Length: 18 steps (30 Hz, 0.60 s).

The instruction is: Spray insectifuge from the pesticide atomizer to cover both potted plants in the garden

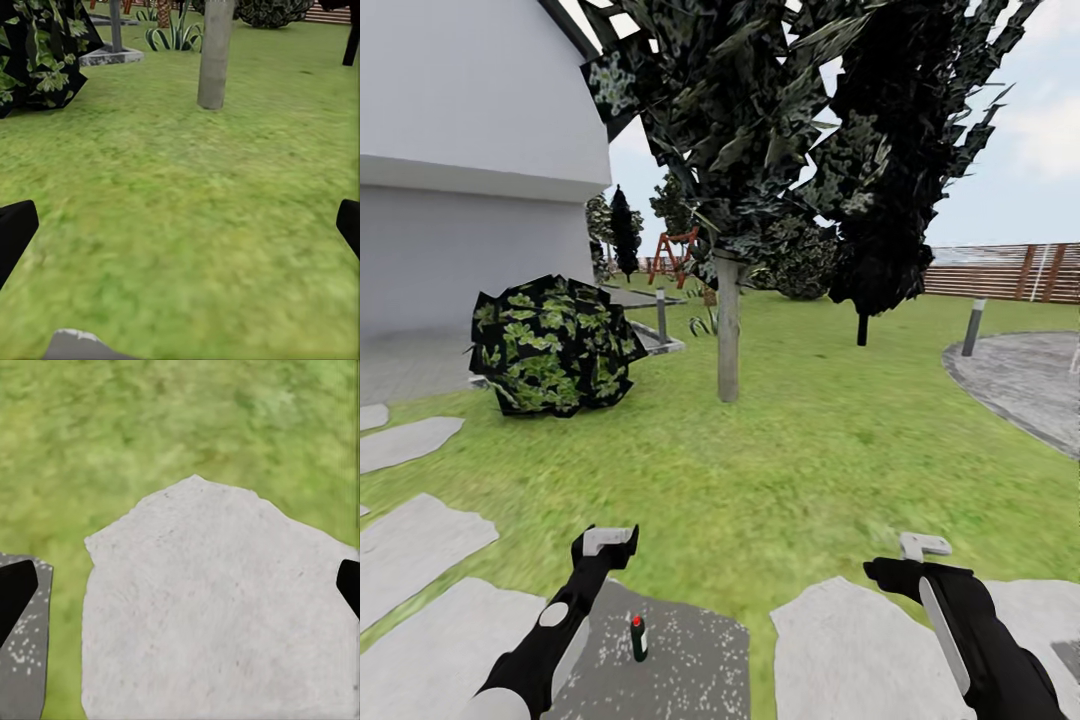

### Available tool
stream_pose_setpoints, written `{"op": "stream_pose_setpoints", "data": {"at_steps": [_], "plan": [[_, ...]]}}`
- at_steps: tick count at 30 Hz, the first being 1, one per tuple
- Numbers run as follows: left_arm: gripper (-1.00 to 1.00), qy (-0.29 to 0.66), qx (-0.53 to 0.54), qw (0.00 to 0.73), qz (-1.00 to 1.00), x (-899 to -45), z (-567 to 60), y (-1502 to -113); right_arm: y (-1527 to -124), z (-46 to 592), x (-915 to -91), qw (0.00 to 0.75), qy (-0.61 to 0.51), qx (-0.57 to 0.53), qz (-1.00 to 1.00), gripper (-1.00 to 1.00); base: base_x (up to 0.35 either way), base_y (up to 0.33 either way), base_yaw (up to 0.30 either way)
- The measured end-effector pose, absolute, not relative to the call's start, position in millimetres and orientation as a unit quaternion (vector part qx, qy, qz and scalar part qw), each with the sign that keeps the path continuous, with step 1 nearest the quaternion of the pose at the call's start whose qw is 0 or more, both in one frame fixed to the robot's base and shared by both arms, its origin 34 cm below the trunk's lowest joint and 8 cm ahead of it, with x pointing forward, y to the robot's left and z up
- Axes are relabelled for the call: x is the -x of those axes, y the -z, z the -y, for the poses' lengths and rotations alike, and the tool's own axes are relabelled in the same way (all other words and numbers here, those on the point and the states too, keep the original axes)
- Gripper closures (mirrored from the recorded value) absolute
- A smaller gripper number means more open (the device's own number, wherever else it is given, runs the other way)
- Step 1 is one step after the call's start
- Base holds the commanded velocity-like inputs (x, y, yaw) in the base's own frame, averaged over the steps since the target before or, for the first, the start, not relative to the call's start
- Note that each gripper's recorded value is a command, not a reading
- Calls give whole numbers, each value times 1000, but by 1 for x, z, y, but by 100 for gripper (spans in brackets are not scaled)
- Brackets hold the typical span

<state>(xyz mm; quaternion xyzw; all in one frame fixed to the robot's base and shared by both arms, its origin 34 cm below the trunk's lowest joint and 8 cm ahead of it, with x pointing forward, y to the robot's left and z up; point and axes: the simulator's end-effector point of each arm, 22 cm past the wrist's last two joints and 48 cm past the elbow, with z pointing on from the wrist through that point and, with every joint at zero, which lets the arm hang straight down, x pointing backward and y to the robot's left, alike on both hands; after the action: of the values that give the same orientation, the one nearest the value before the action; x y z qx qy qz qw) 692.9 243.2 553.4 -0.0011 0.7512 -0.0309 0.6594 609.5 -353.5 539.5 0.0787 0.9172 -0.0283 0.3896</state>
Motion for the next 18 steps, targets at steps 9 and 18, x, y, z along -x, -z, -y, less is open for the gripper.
{"op": "stream_pose_setpoints", "data": {"at_steps": [9, 18], "plan": [[-100, 30, 2, 660, -750, -691, -244, -548, -532, 353, -608, 389, 28, -79, -917, -100, 1, -1, -8], [-100, 20, 1, 656, -754, -686, -259, -522, -508, 352, -602, 386, 28, -79, -919, -100, 0, 0, 0]]}}
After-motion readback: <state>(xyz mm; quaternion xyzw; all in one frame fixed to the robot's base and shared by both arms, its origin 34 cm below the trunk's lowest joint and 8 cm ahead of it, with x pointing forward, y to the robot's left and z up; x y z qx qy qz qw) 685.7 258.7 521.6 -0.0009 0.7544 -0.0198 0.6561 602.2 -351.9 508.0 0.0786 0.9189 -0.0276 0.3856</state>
